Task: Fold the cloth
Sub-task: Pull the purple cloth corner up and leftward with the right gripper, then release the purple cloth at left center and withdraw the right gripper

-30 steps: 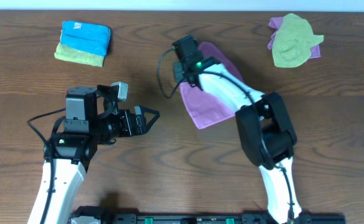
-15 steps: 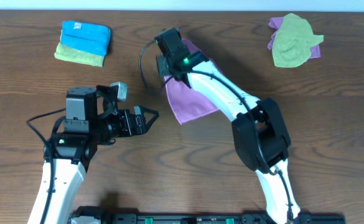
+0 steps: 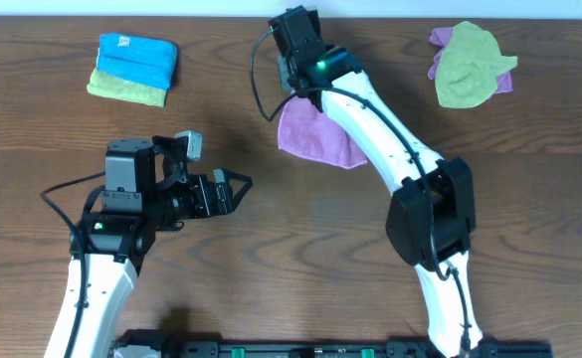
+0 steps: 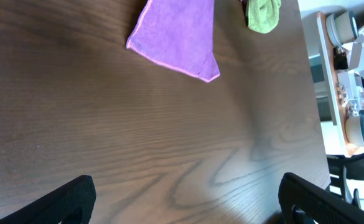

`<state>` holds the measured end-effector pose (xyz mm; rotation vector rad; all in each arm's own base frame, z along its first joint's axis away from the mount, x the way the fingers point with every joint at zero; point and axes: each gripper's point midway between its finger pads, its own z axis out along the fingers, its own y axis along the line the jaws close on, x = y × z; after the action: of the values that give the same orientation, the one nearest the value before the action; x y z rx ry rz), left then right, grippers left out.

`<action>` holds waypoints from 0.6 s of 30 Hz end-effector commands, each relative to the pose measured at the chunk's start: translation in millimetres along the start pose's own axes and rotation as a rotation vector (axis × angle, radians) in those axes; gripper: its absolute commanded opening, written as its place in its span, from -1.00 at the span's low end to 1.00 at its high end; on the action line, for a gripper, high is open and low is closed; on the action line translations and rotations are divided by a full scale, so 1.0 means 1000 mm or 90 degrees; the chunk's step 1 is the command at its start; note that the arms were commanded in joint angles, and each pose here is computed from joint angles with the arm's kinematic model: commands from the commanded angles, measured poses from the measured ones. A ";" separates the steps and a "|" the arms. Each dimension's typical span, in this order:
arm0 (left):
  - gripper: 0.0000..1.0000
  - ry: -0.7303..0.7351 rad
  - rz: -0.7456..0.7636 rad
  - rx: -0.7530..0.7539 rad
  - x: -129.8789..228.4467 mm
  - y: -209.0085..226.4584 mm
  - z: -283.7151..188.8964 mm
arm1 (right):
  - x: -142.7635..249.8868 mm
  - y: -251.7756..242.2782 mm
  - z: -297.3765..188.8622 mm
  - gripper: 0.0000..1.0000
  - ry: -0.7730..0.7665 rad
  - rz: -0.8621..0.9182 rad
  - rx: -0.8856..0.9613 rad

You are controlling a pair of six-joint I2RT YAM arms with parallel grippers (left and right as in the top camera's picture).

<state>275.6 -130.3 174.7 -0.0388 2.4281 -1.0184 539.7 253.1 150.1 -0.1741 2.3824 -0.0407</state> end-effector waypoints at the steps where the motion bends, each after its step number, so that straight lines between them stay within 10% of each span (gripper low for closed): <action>1: 0.91 -0.014 0.022 -0.013 -0.007 0.000 -0.003 | -0.033 0.029 -0.038 -0.97 -0.051 -0.003 -0.100; 18: 0.91 -0.014 0.021 -0.013 -0.007 0.000 -0.003 | 0.013 0.156 -0.079 -0.98 -0.014 -0.097 -0.282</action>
<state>277.3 -127.5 173.0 -0.0484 2.4310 -0.9924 471.7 386.9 170.8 -0.5009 2.3410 0.3308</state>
